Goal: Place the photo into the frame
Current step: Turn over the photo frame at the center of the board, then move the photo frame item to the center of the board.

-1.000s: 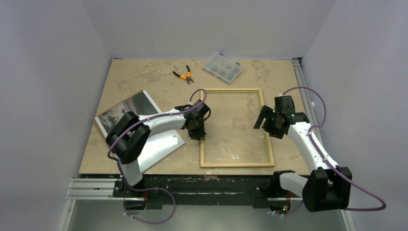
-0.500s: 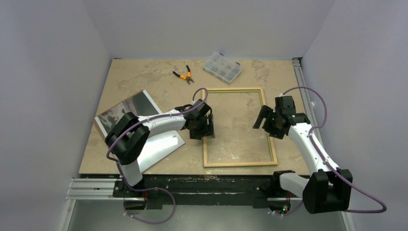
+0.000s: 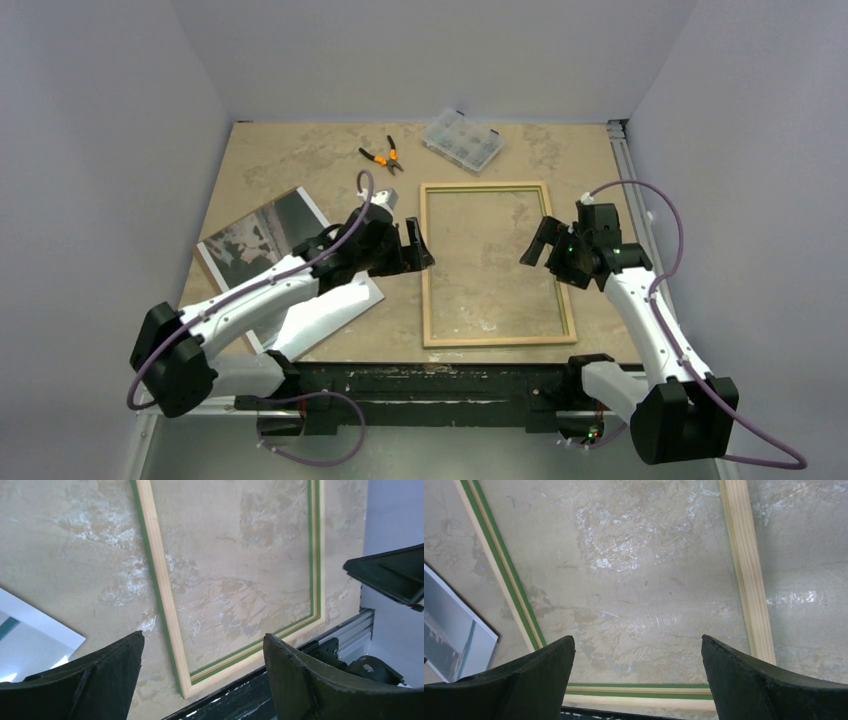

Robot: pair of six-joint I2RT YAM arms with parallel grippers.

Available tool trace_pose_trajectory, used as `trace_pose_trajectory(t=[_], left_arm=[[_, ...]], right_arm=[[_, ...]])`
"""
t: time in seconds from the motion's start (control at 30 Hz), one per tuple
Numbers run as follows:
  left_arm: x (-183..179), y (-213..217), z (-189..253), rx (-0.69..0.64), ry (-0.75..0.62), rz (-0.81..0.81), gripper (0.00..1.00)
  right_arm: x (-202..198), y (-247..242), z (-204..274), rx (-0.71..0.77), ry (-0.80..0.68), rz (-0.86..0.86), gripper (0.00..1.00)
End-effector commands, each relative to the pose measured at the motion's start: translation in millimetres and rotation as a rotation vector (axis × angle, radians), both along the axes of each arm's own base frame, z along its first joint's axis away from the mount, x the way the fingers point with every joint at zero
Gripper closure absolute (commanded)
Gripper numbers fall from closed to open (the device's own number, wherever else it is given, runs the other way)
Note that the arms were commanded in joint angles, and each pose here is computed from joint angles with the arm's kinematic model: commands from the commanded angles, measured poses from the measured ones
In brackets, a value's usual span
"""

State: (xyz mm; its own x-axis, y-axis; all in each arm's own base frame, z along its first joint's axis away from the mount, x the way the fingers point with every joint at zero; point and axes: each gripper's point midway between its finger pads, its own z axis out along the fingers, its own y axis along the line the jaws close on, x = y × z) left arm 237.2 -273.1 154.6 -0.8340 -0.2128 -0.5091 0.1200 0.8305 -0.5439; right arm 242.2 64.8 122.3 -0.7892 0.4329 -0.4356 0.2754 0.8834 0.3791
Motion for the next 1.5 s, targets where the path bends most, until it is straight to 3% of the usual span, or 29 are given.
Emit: trace_pose_trajectory(t=[0.0, 0.27, 0.5, 0.63, 0.93, 1.47], left_arm=[[6.7, 26.3, 25.1, 0.014, -0.136, 0.051, 0.14], [-12.0, 92.2, 22.7, 0.172, -0.196, 0.166, 0.12], [-31.1, 157.4, -33.4, 0.514, 0.0, 0.321, 0.17], [-35.9, 172.9, -59.3, 0.595, 0.109, 0.327, 0.18], [-33.4, 159.6, -115.3, 0.388, 0.303, 0.287, 0.19], [-33.0, 88.0, -157.2, 0.086, 0.435, 0.12, 0.22]], right_arm=[[3.9, 18.8, 11.1, 0.074, -0.056, 0.069, 0.04], [7.6, 71.6, 19.1, 0.157, -0.092, 0.203, 0.04], [2.8, 118.3, 16.2, 0.2, -0.074, 0.306, 0.04], [-3.7, 143.2, 13.7, 0.213, -0.062, 0.346, 0.03], [-18.8, 189.5, 4.3, 0.166, -0.01, 0.436, 0.03], [-23.2, 212.7, -3.8, 0.146, 0.027, 0.463, 0.06]])
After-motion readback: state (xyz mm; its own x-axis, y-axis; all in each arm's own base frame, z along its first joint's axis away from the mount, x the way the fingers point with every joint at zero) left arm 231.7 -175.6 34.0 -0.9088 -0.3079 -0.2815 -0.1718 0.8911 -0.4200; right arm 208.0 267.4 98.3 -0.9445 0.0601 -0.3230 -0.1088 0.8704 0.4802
